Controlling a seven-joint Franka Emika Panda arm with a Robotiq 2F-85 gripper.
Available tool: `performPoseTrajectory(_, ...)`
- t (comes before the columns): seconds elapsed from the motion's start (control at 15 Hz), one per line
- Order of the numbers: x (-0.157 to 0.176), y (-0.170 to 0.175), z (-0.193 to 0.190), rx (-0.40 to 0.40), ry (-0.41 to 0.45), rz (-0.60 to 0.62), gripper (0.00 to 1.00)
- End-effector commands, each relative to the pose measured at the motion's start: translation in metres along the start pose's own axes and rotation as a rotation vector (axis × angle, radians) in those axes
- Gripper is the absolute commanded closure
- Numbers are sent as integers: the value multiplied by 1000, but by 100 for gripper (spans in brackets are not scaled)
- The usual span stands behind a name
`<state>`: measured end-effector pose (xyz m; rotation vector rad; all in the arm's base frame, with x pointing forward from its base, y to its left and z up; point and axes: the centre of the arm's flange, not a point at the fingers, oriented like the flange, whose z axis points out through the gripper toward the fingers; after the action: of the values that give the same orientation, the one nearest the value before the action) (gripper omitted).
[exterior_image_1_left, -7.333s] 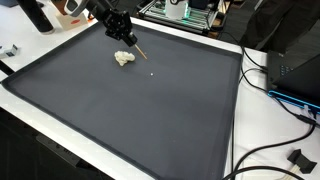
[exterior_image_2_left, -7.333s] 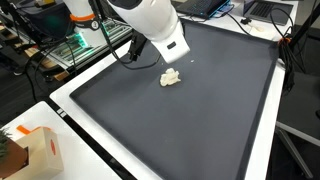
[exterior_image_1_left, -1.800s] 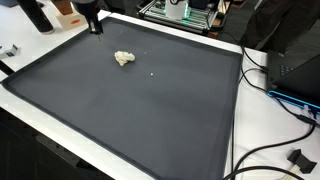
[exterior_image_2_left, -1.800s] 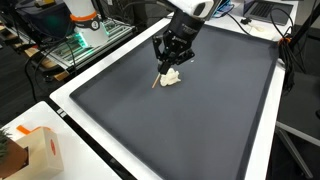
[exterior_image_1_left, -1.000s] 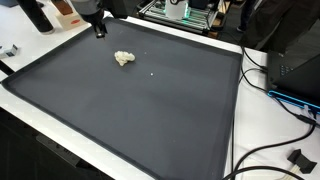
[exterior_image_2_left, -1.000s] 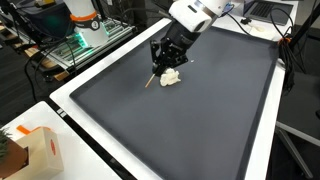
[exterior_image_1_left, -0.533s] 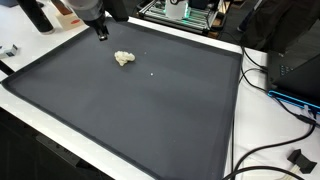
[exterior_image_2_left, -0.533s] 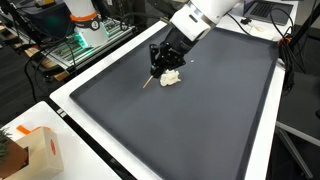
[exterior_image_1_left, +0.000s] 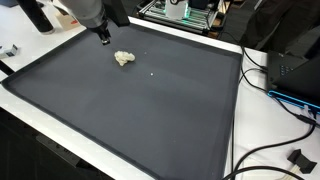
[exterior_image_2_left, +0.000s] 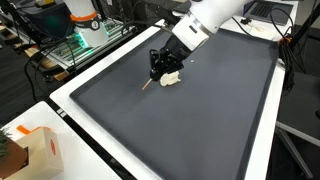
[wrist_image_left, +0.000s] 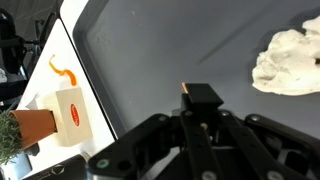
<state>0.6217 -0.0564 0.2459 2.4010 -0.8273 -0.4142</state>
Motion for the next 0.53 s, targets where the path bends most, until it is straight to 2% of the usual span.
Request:
performPoseTrajectory(0.0,4,-4,4,-11,-34,-27,97)
performPoseTrajectory(0.47,6,-4,8,21,-56,-83,97)
